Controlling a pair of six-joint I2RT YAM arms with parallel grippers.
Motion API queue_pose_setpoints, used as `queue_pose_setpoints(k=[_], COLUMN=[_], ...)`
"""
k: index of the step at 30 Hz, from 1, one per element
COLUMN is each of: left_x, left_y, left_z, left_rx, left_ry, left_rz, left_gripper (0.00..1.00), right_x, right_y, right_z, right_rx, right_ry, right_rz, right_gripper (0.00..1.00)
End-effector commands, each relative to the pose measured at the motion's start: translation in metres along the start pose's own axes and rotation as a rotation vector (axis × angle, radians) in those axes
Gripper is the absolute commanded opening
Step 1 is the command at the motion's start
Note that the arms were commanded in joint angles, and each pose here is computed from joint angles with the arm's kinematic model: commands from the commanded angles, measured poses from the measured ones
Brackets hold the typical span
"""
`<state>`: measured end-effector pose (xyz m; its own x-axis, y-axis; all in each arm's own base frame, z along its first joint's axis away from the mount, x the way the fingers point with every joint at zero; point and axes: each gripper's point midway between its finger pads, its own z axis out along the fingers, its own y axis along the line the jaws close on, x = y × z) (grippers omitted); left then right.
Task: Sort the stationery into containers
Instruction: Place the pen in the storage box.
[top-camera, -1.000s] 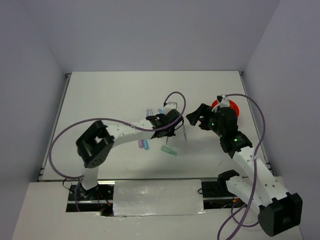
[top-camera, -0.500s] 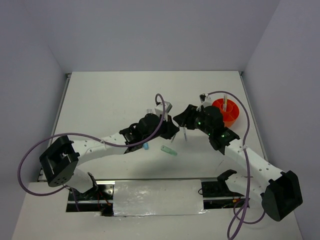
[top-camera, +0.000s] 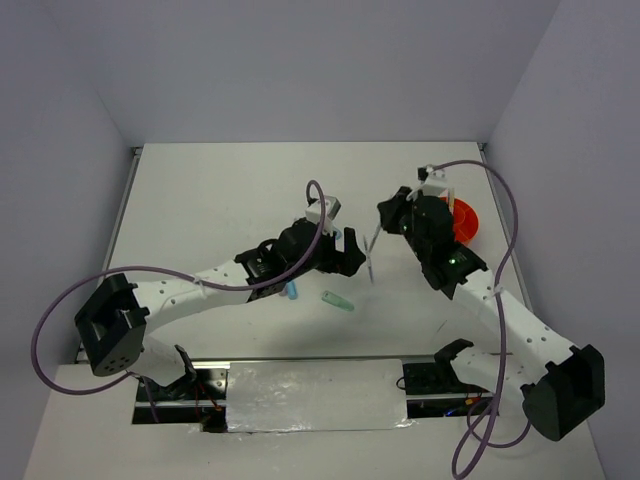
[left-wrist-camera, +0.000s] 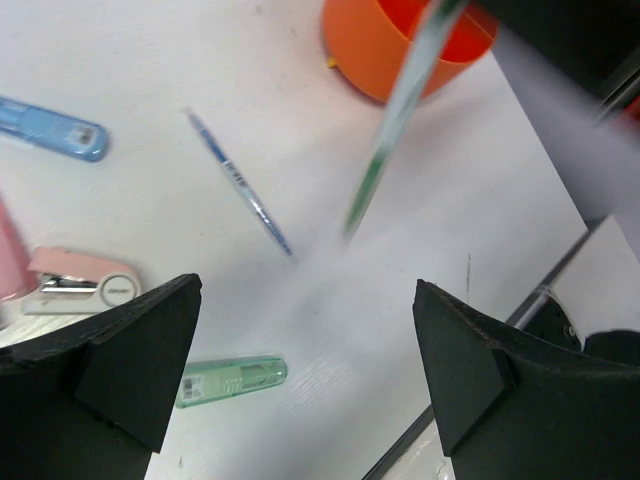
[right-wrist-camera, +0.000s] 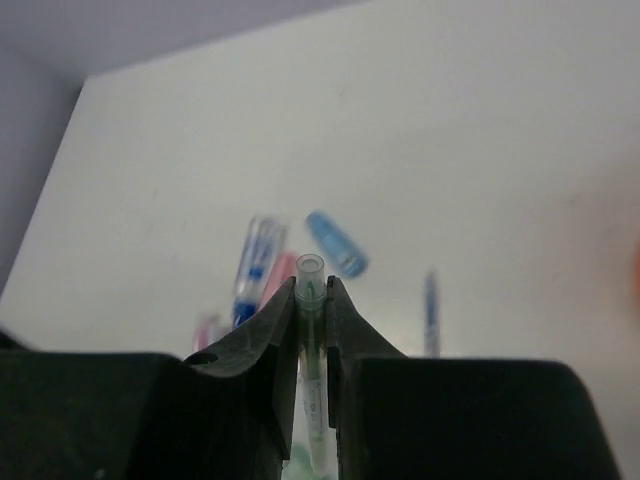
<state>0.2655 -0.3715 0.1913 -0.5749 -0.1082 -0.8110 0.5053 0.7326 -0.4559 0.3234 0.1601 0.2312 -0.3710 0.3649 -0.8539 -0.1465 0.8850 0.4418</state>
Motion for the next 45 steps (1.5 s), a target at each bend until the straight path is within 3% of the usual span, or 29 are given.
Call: queue_pose_setpoints(k=[1, 5, 11, 22, 24, 27, 28, 32, 34, 39, 45], left_x=[-0.011, 0.006, 0.016, 0.006, 0.002, -0.005, -0.001, -0.006, -0.003, 0.033, 0.07], left_y=[0.021, 0.034, 0.033, 0.019, 0.016, 0.016, 0.018, 0.019, 0.02, 0.032, 0.049], left_z=[-0.019, -0.032, -0.039, -0.028, -0.026, -0.019, -0.013, 0.008, 0.027, 0.076, 0.112], left_rx=[-0.16, -0.203, -0.159, -0.119, -0.117, -0.131, -0.141, -0.161, -0.184, -0.259, -0.378], left_ry=[0.012, 0.056, 0.082, 0.09, 0.08, 0.07, 0.083, 0.085, 0.098, 0.189, 0.244], left_rz=[-0.036, -0.042, -0.02, -0.002, 0.002, 0.007, 0.009, 0.001, -0.006, -0.041, -0.051], left_gripper=[0.99, 0.99, 0.99, 0.99, 0.99, 0.99, 0.99, 0.99, 0.99, 0.99, 0.94], right_x=[-0.105, -0.157, -0.187, -0.159, -0.153, -0.143, -0.142, -0.143, -0.148, -0.155, -0.125], right_y=[-0.064, -0.115, -0.178, -0.232, -0.234, -0.238, -0.237, -0.227, -0.214, -0.171, -0.124], right_z=[-0.013, -0.018, -0.032, 0.006, 0.012, 0.014, 0.014, 0.006, 0.0, -0.02, -0.034], right_rx=[0.433, 0.666, 0.846, 0.922, 0.92, 0.927, 0.92, 0.872, 0.84, 0.722, 0.577], right_ry=[-0.314, -0.5, -0.593, -0.486, -0.469, -0.442, -0.446, -0.46, -0.468, -0.465, -0.317], right_rz=[-0.2, -0.166, -0.083, -0.094, -0.095, -0.085, -0.072, -0.034, -0.013, 0.046, 0.035], right_gripper=[0.0, 0.0, 0.0, 0.03, 0.09, 0.35, 0.52, 0.72, 0.77, 0.78, 0.78])
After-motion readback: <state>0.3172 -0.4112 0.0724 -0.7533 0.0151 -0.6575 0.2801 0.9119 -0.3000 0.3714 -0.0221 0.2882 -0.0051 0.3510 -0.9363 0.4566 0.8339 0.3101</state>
